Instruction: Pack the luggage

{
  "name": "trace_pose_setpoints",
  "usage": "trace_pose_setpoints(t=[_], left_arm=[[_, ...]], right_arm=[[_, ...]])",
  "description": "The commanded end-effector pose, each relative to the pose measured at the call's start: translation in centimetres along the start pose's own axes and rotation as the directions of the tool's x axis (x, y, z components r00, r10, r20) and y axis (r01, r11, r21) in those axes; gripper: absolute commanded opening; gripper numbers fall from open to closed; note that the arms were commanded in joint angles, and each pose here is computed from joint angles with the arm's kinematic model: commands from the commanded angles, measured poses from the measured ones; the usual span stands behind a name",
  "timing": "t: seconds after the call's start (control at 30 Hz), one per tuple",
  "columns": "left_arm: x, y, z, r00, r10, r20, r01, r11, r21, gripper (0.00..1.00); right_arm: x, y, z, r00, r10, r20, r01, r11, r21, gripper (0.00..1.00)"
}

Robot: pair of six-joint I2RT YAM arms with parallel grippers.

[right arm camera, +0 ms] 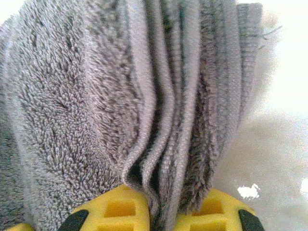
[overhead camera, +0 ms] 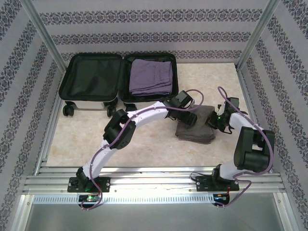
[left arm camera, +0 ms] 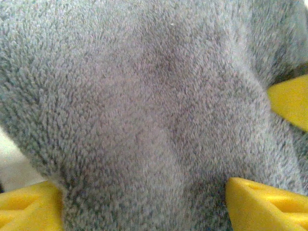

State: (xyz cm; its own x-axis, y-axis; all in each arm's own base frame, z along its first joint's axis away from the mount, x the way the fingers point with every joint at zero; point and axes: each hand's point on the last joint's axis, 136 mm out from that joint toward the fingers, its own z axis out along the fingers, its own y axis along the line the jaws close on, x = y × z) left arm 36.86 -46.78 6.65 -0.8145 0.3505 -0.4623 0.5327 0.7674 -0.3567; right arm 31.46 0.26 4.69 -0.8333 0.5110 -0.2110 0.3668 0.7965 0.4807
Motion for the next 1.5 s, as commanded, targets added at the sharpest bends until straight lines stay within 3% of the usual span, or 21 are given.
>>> trace_pose_setpoints(t=[0.0,0.2,0.6,0.7,0.8,1.0,1.2,1.37,1.47], left_arm=[[-0.8,0.4,-3.5,0.999,0.023,0.045,-0.021,0.998,-0.061,0.80],[-0.4,1.1,-4.5,0.999,0.003,0.054,0.001,0.997,-0.082,0.81],[2.9,1.3,-3.1,0.997,-0.074,-0.031,0.073,0.997,-0.034,0.82],[3.2,1.1,-2.9,0.996,-0.089,-0.034,0.088,0.996,-0.013,0.82],[3.2,0.9,-2.8,0.995,-0.095,-0.031,0.095,0.995,-0.001,0.82],[3.0,0.4,-2.5,0.995,-0.099,-0.024,0.100,0.995,0.030,0.82],[2.4,-0.4,-2.2,0.994,-0.105,-0.018,0.106,0.992,0.070,0.83],[2.0,-0.6,-1.8,0.993,-0.114,-0.016,0.115,0.990,0.084,0.83],[1.9,-0.7,-1.5,0.993,-0.118,-0.020,0.120,0.989,0.086,0.83]], right_arm=[[-0.2,0.4,-1.5,0.999,-0.011,0.042,0.012,1.000,-0.010,0.00],[-0.6,1.4,-3.5,0.995,-0.042,0.096,0.044,0.999,-0.021,0.00],[0.5,-0.4,-2.9,0.998,-0.035,0.052,0.032,0.998,0.055,0.02],[0.5,-1.2,-2.8,0.999,-0.018,0.050,0.013,0.995,0.096,0.38],[0.1,-1.6,-3.4,0.996,-0.016,0.084,0.005,0.991,0.131,0.61],[-0.9,-2.0,-5.8,0.982,-0.036,0.185,0.001,0.983,0.186,0.76],[-0.4,-2.1,-4.8,0.990,-0.013,0.142,-0.011,0.986,0.169,0.77],[0.0,-1.6,-3.0,0.992,0.023,0.124,-0.034,0.995,0.095,0.57],[0.2,-2.1,-2.2,0.994,0.033,0.100,-0.044,0.993,0.109,0.56]])
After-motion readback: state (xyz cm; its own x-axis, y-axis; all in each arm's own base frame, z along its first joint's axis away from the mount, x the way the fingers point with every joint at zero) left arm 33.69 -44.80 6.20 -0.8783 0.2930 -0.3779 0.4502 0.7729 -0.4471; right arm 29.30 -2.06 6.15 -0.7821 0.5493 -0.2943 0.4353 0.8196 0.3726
